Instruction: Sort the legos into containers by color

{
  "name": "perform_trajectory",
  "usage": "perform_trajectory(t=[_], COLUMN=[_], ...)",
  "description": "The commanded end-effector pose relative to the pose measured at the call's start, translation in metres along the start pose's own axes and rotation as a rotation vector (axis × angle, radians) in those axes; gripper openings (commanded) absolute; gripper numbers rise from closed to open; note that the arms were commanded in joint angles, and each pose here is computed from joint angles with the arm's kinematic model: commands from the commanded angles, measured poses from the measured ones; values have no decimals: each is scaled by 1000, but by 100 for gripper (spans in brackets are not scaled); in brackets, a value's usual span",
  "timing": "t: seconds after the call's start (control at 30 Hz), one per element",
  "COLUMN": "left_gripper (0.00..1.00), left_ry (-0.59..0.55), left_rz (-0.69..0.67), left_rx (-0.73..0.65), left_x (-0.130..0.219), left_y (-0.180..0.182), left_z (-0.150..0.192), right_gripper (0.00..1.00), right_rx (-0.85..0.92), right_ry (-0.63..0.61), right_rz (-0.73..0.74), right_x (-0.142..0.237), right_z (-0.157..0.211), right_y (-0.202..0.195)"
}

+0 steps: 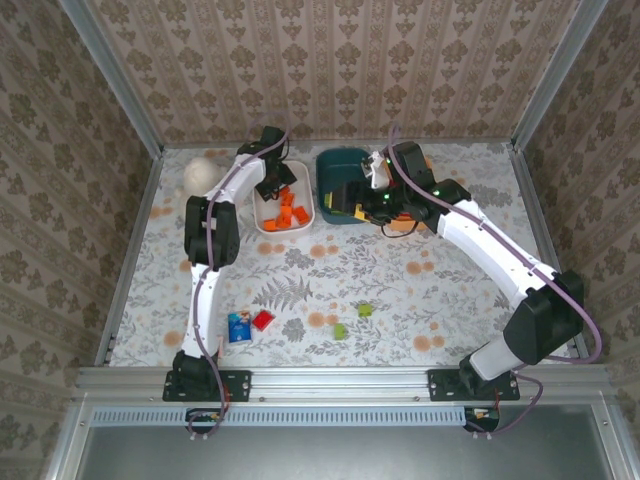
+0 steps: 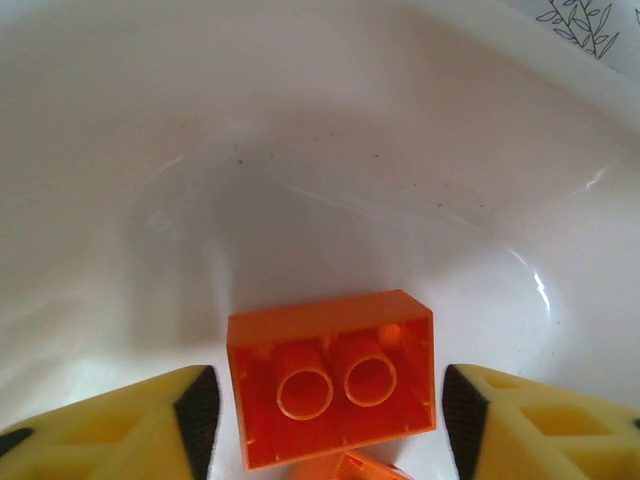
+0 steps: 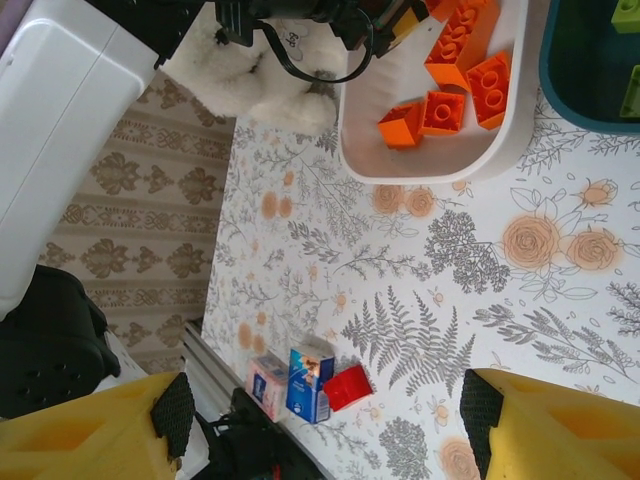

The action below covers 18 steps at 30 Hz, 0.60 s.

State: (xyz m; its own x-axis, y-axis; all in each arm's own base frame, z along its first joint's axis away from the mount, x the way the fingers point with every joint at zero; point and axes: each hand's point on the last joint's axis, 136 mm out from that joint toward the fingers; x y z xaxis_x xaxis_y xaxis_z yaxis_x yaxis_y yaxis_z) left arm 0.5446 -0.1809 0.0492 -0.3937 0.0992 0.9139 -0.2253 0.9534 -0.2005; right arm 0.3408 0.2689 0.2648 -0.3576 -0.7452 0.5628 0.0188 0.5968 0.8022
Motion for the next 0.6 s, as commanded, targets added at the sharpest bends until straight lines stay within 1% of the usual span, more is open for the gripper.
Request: perform_trajectory(t=[0.0,0.13,0.23,0.3,0.37,0.4,0.47,0.5,0.57], left_gripper=[69,72,71,71,71,71,72,72,72], left_ry=[-47,-105,-172,-195,-219,-222,-228,-224,-241], left_rz=[55,101,132,136,146,140,128,120,104], left_rx=[7,6,8,21,42,52,74,84,104], left_x=[30,68,112,141,172,181,204,209,231], left_y=[-10,-18,-18,-8,8,18,42,52,75], left_z=[-19,-31,-38,-33,-23,-15,9,20,46], right_gripper=[74,74,74,74,74,74,74,74,76], right_rx=[69,144,253,343,433,472,554,592,659], right_ry=[32,68,107,149,206,228,284,313,368], right_rz=[32,46,35,46,81,96,140,155,197], right_x=[1,-10,-23,-36,-53,-60,-78,-85,-101], right_z=[8,24,48,68,95,106,133,148,176], right_y=[5,7,15,18,13,10,-1,-6,-19])
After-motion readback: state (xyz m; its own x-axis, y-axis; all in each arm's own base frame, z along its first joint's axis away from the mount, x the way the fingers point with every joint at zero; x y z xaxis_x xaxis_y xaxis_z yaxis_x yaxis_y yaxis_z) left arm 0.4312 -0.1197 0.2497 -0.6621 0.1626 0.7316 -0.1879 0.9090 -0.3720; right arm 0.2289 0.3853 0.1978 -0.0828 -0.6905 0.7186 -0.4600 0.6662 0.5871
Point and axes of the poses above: each hand's point on the last joint's axis, 136 mm out from that joint toward the fingers, its own x axis back along the fingers, its own y axis along the line the jaws close on, z = x × y, and after that the axes turned 14 degrees about -x, right-handed
